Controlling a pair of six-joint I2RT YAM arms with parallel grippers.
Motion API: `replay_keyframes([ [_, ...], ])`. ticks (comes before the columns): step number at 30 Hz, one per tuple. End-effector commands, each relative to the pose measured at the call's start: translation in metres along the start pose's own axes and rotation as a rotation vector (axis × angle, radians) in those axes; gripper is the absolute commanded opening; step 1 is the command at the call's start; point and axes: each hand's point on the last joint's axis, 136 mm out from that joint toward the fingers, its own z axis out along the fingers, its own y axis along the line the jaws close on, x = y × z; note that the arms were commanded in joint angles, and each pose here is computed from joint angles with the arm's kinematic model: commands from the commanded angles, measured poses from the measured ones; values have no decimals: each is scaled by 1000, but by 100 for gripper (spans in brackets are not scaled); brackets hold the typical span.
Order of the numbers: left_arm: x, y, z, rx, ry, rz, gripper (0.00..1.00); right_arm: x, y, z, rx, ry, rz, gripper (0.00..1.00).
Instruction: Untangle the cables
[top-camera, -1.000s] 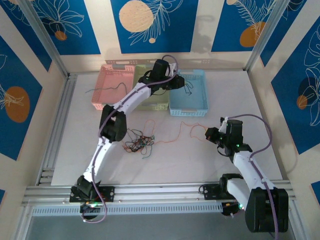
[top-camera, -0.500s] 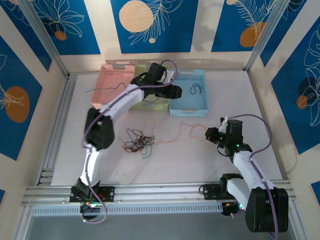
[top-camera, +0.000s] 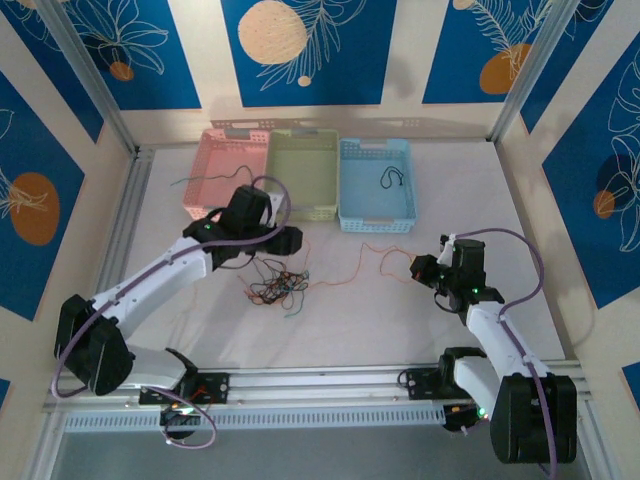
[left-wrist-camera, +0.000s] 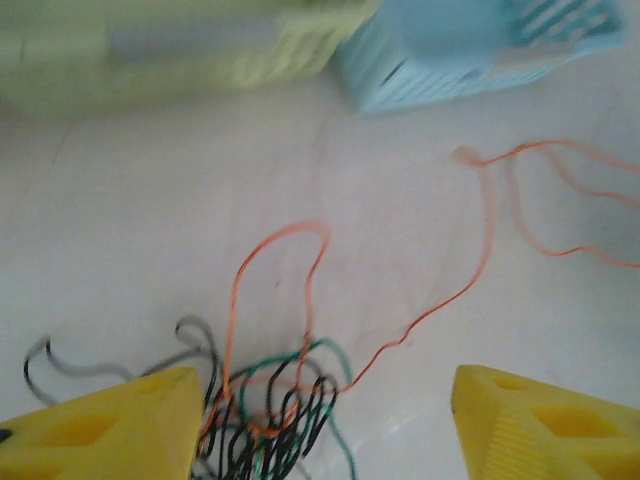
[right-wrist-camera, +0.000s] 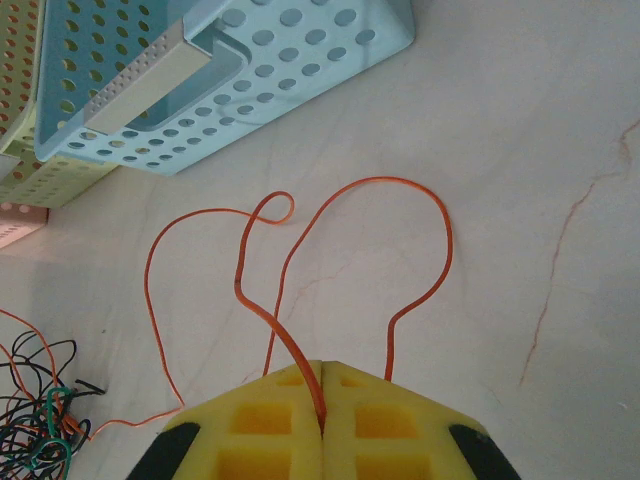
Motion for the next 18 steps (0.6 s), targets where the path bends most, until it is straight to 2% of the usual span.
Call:
replay_keyframes([
  [1,19,20,2,-47,-7,-169,72,4,0,2,-6,11,-11,0],
  [5,35,27,16,-42,-4,-286,72,4,0,3,-5,14,-11,0],
  [12,46,45,25,-118,5,-329,71,5,0,3,-4,16,-13,0],
  [18,38,61,0,-220,-66,-301,73,5,1,3,-7,18,-15,0],
])
